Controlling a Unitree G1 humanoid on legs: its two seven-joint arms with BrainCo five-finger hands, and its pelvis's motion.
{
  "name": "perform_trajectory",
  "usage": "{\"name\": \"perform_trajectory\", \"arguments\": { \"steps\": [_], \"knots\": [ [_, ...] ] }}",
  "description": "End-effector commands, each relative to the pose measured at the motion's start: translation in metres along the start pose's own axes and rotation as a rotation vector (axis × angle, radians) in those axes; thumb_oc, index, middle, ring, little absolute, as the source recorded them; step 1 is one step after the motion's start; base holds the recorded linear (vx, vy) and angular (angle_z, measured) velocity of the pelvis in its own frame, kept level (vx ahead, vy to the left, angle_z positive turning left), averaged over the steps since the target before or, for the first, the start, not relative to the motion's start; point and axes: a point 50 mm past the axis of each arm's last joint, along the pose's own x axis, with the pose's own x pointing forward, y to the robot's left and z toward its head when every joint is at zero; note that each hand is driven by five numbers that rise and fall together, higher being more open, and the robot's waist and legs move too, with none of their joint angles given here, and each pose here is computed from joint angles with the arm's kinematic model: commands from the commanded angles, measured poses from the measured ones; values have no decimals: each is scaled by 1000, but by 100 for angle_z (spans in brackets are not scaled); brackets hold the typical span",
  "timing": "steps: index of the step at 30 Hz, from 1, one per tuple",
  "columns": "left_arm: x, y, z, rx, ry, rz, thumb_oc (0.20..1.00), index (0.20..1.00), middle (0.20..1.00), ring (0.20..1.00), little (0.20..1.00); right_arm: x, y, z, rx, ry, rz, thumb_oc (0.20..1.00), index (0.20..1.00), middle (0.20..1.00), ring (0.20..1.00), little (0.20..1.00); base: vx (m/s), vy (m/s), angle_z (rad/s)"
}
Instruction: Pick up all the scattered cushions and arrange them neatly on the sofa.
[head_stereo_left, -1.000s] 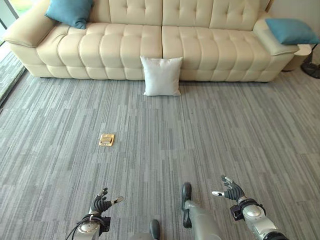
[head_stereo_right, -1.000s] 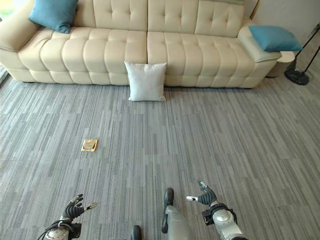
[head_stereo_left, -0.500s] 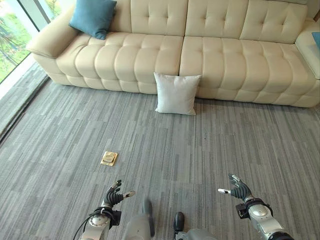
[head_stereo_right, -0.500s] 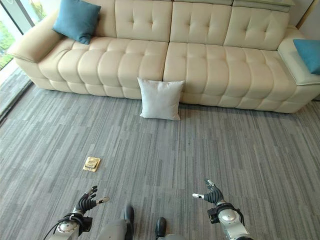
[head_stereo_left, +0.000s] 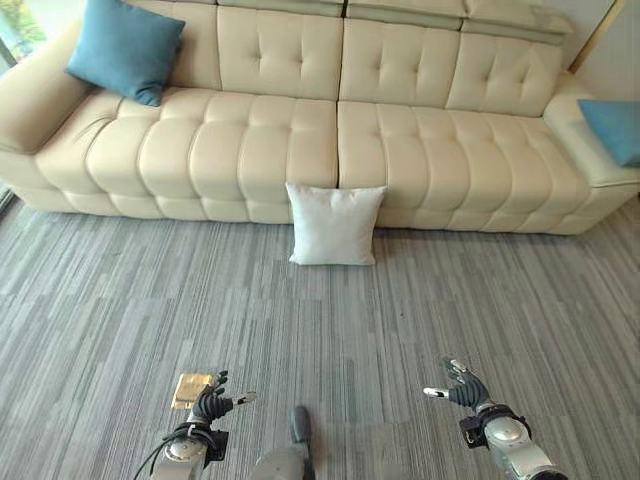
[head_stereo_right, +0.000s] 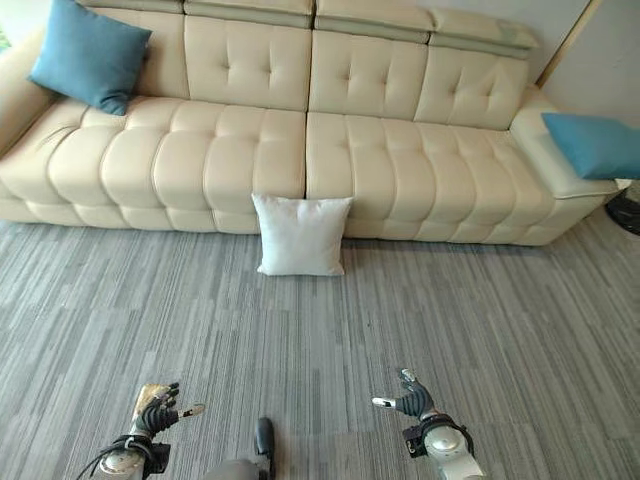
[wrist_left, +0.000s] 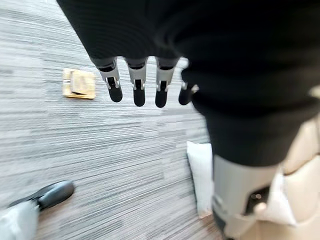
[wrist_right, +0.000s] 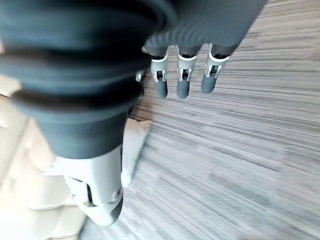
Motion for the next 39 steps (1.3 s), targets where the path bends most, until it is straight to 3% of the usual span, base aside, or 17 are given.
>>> {"name": "perform_trajectory", "arguments": {
  "steps": [1, 13, 18, 24, 39],
  "knots": [
    [-3, 8, 7, 0, -61, 25, 1000, 1000, 1000, 1000, 1000, 5, -16, 26, -28, -114, -30, 1000, 1000, 1000, 1000, 1000, 242, 101, -5],
    [0, -3, 8, -59, -56, 17, 1000, 1000, 1000, 1000, 1000, 4, -16, 22, -35, -98, -12, 1000, 1000, 1000, 1000, 1000, 316, -21, 15],
    [-2, -11, -5, -46, -1, -8, 1000, 1000, 1000, 1000, 1000, -3, -21, 15, -21, -94, -19, 1000, 1000, 1000, 1000, 1000, 451, -231, 61],
    [0, -21, 10, -74, -60, -53, 1000, 1000, 1000, 1000, 1000, -8, -30, 12, 9, -93, -48, 1000, 1000, 1000, 1000, 1000, 335, -266, 10],
    [-5, -13, 2, -22, -49, -50, 1000, 1000, 1000, 1000, 1000, -5, -18, 3, -1, -45, -26, 1000, 1000, 1000, 1000, 1000, 227, 116, -27]
  ]
}}
